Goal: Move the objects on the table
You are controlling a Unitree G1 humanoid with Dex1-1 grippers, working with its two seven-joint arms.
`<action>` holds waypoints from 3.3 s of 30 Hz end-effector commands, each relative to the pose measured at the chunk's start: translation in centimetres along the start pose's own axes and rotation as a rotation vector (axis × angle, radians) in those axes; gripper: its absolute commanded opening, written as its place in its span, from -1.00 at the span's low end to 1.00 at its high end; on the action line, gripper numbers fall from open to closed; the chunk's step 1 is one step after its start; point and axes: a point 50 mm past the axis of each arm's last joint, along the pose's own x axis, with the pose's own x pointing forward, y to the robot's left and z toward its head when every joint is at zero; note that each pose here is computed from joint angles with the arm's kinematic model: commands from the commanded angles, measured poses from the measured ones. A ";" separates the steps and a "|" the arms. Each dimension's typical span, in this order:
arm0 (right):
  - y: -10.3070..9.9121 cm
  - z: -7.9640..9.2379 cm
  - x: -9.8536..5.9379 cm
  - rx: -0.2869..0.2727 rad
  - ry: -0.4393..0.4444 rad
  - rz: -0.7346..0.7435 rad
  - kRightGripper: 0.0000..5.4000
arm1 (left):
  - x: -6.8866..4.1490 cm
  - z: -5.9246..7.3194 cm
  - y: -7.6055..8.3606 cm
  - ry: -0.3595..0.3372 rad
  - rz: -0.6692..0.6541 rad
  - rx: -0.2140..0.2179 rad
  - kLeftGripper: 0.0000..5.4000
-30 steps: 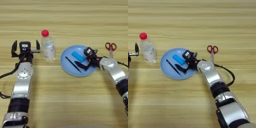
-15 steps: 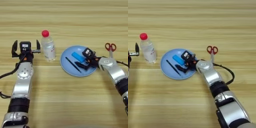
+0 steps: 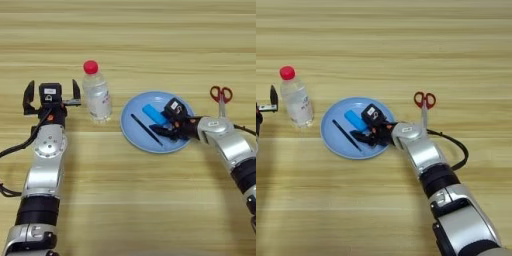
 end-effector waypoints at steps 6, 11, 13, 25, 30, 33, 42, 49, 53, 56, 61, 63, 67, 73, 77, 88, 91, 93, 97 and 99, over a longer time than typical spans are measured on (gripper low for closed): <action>0.7 -4.2 -0.6 0.093 0.174 0.004 -0.27 | 0.0 0.0 -0.1 -0.001 -0.001 0.010 1.00; 0.7 -4.2 -0.6 0.094 0.173 0.000 -0.41 | 0.0 0.0 -0.1 -0.001 -0.001 0.009 1.00; 0.6 -4.2 -0.6 0.095 0.172 -0.003 -0.48 | 0.0 0.0 -0.1 -0.001 -0.001 0.009 1.00; -1.0 -1.9 -1.6 0.050 0.066 -0.118 -0.48 | -0.1 0.0 -0.1 -0.001 0.000 0.009 1.00; -2.2 1.1 -3.8 0.006 -0.068 -0.226 -0.48 | 0.0 0.0 0.0 -0.001 0.000 0.010 1.00; -2.8 2.2 -5.3 -0.005 -0.116 -0.276 -0.48 | 0.0 0.0 0.0 0.000 0.000 0.011 1.00; -4.2 1.9 -8.4 0.083 -0.158 -0.373 -0.48 | 0.0 0.0 0.0 0.000 0.000 0.013 1.00; -6.6 0.0 -11.0 0.154 -0.140 -0.517 -0.48 | 0.0 0.0 -0.1 0.000 0.001 0.012 1.00; -8.2 -0.8 -12.6 0.147 -0.121 -0.618 -0.48 | 0.1 0.0 -0.1 0.001 0.001 0.012 1.00; -9.2 -1.3 -13.5 0.126 -0.102 -0.690 -0.48 | 0.1 0.0 0.0 0.001 0.001 0.013 1.00; -10.3 -2.3 -14.2 0.147 -0.084 -0.750 -0.48 | 0.1 0.0 -0.1 0.001 0.001 0.013 1.00; -10.5 -2.9 -14.4 0.154 -0.062 -0.763 -0.48 | 0.1 0.0 -0.1 0.001 0.001 0.013 1.00; -10.5 -4.1 -14.8 0.186 -0.037 -0.776 -0.48 | 0.1 0.0 -0.1 0.000 0.001 0.012 1.00; -10.2 -5.3 -14.8 0.219 0.000 -0.749 -0.48 | 0.1 0.0 0.0 -0.001 0.001 0.014 1.00; -9.9 -6.1 -14.7 0.238 0.026 -0.736 -0.48 | 0.2 0.0 0.0 0.000 0.001 0.015 1.00; -9.5 -7.2 -15.3 0.250 0.072 -0.736 -0.41 | 0.2 0.0 -0.2 -0.001 0.001 0.015 1.00; -9.3 -6.9 -15.2 0.262 0.056 -0.726 -0.30 | 0.2 0.0 -0.1 -0.001 0.003 0.015 1.00; -9.2 -6.2 -15.1 0.248 0.032 -0.717 -0.23 | 0.2 0.0 -0.1 -0.001 0.004 0.016 1.00; -8.8 -4.5 -15.0 0.223 -0.042 -0.708 -0.07 | 0.3 0.0 -0.1 -0.001 0.003 0.016 1.00; -8.7 -3.8 -15.0 0.208 -0.074 -0.710 0.00 | 0.3 0.0 -0.1 -0.001 0.003 0.016 1.00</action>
